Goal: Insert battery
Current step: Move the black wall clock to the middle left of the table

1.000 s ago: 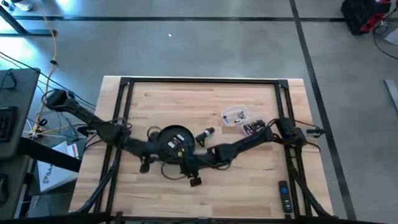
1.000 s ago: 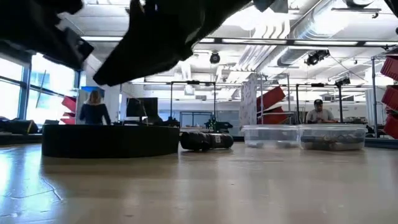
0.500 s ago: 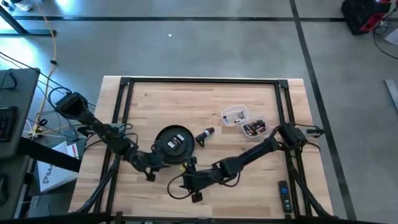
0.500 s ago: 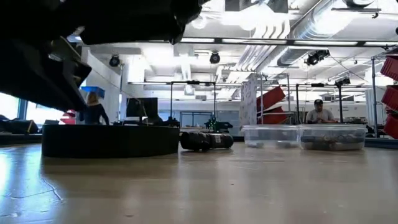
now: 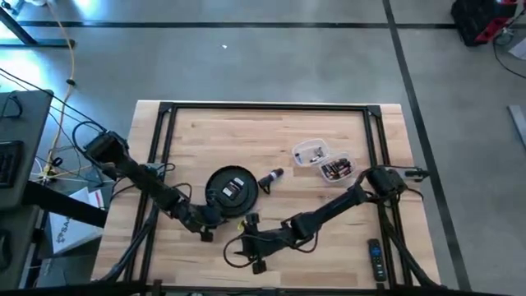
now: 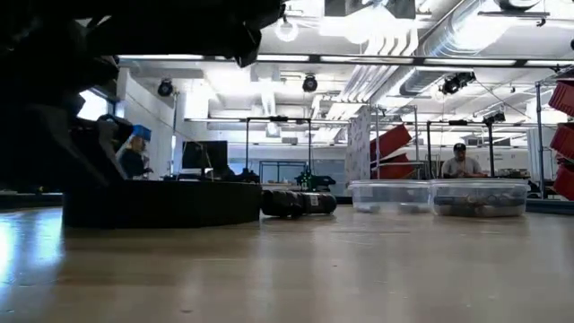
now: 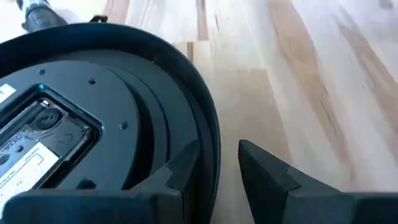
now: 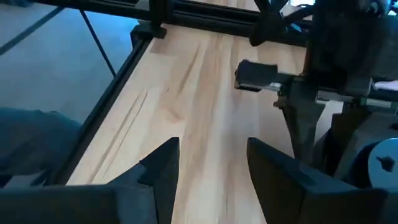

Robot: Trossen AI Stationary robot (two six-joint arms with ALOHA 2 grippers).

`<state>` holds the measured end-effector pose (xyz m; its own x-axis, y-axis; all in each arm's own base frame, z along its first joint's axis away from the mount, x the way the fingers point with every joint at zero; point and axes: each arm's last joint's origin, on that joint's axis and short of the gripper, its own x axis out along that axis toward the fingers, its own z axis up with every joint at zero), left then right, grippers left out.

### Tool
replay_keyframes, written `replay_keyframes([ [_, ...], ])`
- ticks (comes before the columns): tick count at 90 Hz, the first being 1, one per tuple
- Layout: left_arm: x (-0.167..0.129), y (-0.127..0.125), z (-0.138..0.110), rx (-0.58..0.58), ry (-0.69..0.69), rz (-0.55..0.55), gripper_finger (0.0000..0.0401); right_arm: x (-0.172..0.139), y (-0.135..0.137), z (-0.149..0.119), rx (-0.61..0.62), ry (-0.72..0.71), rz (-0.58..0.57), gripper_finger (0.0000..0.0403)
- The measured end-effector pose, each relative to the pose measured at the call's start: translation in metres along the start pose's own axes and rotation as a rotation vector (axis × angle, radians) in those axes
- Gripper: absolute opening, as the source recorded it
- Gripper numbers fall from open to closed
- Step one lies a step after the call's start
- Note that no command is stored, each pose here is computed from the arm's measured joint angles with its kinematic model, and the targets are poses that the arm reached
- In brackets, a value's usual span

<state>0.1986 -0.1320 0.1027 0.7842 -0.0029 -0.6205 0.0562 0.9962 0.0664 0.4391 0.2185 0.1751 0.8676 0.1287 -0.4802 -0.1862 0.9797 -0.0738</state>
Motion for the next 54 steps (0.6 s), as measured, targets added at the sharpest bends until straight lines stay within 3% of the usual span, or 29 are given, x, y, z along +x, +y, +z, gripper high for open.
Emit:
replay_keyframes([
  [10,0.006,-0.002,-0.003,-0.006,-0.014,0.007,0.0075,0.0,-0.001,0.0,-0.016,0.002,-0.002,0.0156],
  [25,0.012,-0.007,-0.008,-0.032,-0.021,0.012,0.0009,0.0,-0.004,-0.004,-0.091,0.048,-0.082,0.0156],
  [54,-0.009,-0.004,0.006,-0.064,-0.07,-0.024,0.0001,-0.012,-0.012,0.01,-0.404,0.238,-0.26,0.0156],
])
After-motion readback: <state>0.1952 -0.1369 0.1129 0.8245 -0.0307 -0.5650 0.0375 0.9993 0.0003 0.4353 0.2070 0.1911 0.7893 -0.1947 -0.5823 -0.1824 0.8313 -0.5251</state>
